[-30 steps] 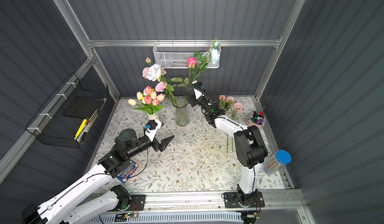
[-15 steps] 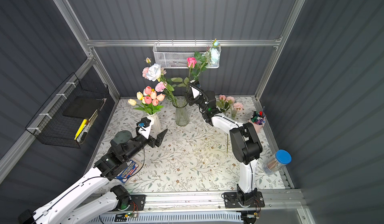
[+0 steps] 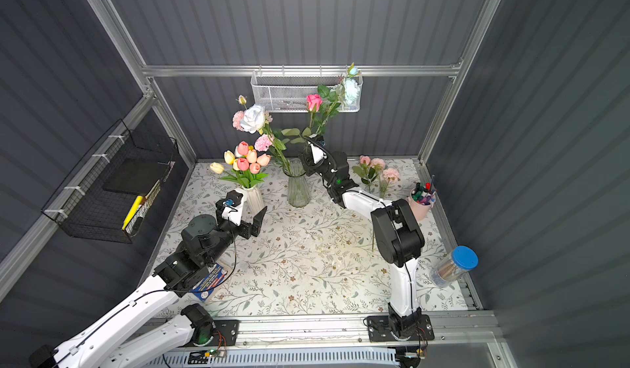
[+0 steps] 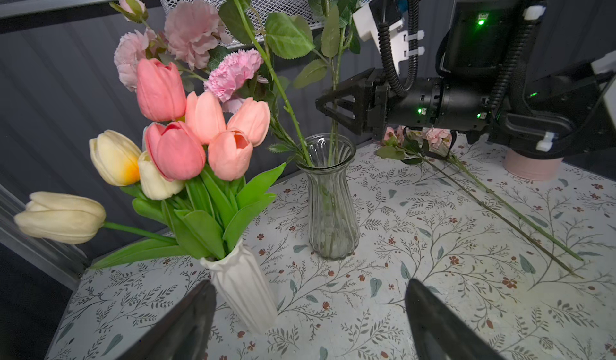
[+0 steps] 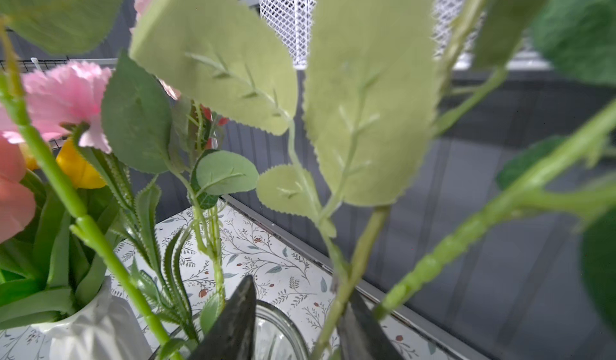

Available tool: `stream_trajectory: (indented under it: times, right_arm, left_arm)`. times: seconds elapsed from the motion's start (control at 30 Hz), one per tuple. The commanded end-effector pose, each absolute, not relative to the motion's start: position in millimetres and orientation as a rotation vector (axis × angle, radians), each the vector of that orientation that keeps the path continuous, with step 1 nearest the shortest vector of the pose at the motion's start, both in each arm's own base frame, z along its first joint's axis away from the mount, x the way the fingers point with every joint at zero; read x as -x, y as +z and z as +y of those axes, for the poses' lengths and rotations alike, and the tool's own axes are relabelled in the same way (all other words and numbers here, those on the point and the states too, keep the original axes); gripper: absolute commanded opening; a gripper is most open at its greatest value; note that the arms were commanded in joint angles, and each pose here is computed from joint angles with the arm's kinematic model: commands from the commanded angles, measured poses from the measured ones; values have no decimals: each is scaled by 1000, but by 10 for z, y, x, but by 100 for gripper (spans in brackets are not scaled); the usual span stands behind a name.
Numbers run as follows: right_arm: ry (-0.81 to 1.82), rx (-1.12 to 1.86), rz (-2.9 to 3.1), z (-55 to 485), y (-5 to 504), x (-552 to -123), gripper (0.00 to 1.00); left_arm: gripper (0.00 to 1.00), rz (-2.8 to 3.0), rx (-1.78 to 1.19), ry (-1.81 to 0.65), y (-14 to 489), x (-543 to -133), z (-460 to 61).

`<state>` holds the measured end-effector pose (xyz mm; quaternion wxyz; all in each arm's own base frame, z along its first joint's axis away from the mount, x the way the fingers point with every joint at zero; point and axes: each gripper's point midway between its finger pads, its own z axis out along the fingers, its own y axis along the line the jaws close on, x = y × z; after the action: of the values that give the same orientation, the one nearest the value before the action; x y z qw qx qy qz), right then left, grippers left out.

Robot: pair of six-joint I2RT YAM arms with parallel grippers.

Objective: Pick out pink flowers from the vase
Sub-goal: Pick up the flower from the vase.

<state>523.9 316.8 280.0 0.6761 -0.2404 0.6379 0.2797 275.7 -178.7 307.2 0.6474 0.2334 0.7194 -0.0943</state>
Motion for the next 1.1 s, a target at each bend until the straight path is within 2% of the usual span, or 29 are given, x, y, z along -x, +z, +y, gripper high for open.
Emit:
stream_trajectory:
  times: [0.0, 0.17, 0.33, 0.43, 0.7, 1.07]
  right_arm:
    - [647, 497, 1402, 3189, 2905, -5290, 36]
    - [658, 490, 1400, 3206, 2896, -5266, 26]
    - [671, 477, 1390, 3202, 2917, -5248, 4]
    - [676, 474, 1384, 3205, 2944, -5248, 0]
    - [671, 467, 1330, 3166, 3202, -5187, 0]
    - [665, 503, 1162, 3093, 4092, -4913, 0]
  left_arm:
    - [90, 1631, -556, -203, 3051, -2733, -1791]
    - [90, 1626, -562, -211, 3055, -2726, -1809]
    - [90, 1622, -570, -218, 3054, -2717, -1825]
    - [90, 1622, -574, -217, 3048, -2717, -1832]
    - [90, 1622, -581, -218, 3038, -2713, -1848]
    - [90, 1622, -595, -212, 3015, -2714, -1859]
